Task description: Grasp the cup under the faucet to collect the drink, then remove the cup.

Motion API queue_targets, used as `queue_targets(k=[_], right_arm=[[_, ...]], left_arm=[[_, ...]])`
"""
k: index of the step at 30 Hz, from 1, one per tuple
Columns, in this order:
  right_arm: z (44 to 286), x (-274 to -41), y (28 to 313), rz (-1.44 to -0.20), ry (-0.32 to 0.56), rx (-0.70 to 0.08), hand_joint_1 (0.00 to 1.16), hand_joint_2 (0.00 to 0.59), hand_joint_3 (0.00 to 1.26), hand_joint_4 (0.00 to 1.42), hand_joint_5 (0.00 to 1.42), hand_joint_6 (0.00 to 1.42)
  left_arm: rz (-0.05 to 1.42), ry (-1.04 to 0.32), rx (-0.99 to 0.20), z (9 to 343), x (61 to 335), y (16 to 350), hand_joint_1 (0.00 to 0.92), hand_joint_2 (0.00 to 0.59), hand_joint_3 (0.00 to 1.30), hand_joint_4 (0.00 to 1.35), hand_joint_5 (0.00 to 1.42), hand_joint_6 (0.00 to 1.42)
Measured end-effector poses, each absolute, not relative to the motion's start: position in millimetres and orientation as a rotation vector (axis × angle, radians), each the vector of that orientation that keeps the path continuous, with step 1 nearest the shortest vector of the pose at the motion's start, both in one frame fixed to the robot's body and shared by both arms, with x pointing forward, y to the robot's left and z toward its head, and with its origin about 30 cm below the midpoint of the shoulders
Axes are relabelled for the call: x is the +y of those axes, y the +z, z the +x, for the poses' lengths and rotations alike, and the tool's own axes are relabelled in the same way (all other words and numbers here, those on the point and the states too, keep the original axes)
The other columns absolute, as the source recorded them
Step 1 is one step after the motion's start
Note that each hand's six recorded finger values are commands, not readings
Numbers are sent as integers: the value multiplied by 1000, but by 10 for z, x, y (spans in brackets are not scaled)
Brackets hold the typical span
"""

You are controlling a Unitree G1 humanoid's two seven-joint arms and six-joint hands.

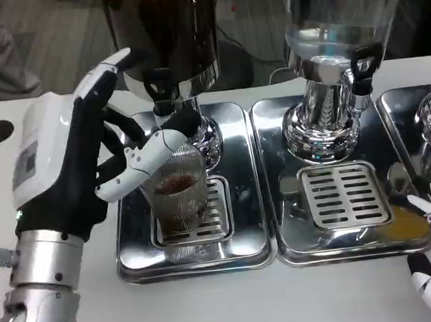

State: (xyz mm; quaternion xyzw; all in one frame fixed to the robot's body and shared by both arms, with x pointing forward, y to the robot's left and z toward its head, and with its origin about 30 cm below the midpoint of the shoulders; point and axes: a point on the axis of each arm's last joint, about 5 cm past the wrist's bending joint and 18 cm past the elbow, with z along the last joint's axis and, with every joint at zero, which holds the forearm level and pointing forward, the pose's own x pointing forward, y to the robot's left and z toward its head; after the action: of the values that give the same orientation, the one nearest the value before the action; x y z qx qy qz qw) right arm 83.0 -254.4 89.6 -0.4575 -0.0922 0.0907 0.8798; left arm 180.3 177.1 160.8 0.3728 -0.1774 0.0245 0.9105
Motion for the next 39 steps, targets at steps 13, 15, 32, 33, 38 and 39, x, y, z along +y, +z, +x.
queue_targets(k=[13,15,32,33,38,39], right_arm=[[842,-2530,891,-950,206,-187,301,486,148,2,1,0],[842,-2526,889,-944,205,-187,301,474,157,9,19,0],[868,-2522,910,-813,221,-158,390,328,185,102,129,36],[882,-2524,916,-806,225,-157,405,318,188,125,142,38],[952,-2546,943,-751,230,-133,468,272,211,173,175,76],[970,-2549,948,-737,233,-126,482,259,212,177,179,78]], left_arm=[[750,127,-351,1686,1944,1567,27,43,218,140,360,762],[767,136,-342,1641,1967,1559,11,40,218,150,332,714],[995,119,-128,1274,2308,1363,0,36,237,164,244,582],[998,114,-116,1253,2313,1351,0,36,237,164,244,582],[1031,73,-71,1125,2306,1270,0,37,237,155,223,554],[1038,65,-61,1097,2304,1254,0,38,230,152,211,537]])
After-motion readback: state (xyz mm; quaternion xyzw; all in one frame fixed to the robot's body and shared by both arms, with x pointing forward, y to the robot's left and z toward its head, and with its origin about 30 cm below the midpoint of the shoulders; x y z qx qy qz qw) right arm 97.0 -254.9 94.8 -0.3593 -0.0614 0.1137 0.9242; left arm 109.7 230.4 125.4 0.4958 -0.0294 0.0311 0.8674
